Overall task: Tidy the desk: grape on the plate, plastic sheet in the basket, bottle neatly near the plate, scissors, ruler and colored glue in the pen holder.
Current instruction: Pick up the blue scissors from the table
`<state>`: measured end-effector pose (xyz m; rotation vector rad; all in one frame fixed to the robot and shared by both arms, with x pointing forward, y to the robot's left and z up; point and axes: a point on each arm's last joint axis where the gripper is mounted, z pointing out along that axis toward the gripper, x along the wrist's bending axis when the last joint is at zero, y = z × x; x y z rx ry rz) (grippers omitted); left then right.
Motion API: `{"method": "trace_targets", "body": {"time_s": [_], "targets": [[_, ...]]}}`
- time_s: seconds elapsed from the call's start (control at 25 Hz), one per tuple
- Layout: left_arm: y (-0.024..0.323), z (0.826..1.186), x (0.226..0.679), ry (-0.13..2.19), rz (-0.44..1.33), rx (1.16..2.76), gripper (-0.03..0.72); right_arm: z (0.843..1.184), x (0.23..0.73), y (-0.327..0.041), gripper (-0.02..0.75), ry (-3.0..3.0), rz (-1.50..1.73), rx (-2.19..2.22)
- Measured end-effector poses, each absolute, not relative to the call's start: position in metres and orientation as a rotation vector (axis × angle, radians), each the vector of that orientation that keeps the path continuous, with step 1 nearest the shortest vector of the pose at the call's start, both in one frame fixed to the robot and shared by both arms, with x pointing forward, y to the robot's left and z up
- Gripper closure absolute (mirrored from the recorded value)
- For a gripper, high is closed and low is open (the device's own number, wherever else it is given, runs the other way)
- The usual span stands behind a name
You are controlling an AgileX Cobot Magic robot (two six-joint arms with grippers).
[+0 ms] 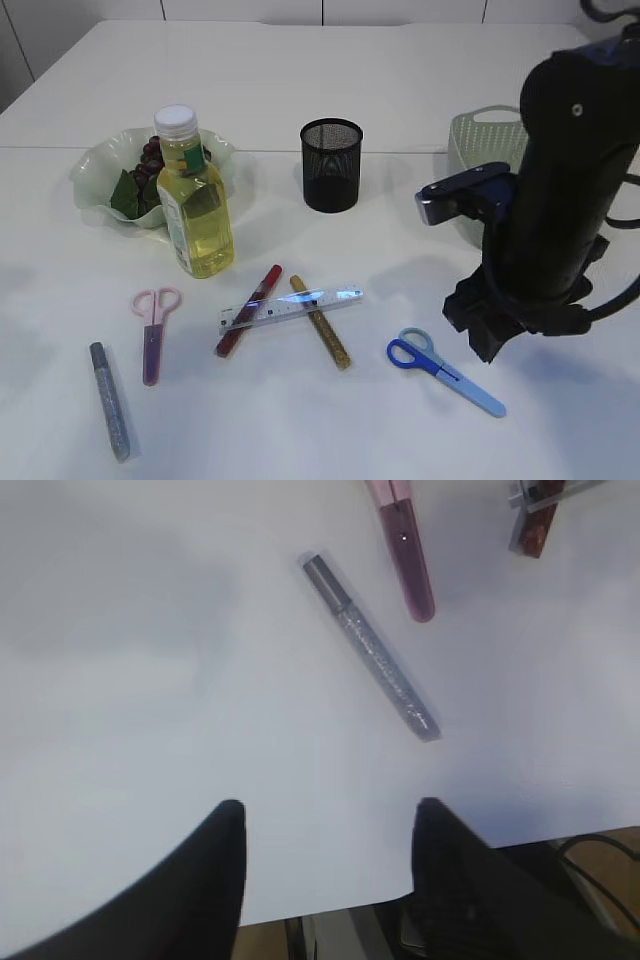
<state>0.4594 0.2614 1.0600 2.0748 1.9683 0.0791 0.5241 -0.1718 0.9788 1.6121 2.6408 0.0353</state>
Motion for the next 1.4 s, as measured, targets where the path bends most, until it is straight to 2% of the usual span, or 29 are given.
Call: {"method": "trace_targets", "body": {"time_s": [0.16,0.32,0.72,1.4], "targets": [[0.260,1.060,0.460,1.965,0.065,2.056,0.319,0.958,0.530,-0.167,0.290,2.723,-0.008,1.557],[0.260,1.060,0.460,1.963,0.064,2.052,0.335,0.947,0.533,-0.159,0.300,2.806,0.083,1.505],[0.260,1.061,0.460,1.961,0.069,2.049,0.330,0.934,0.552,-0.147,0.301,2.831,0.149,1.448],[0.259,1.061,0.461,1.958,0.074,2.044,0.330,0.904,0.564,-0.144,0.301,2.874,0.087,1.396]]}}
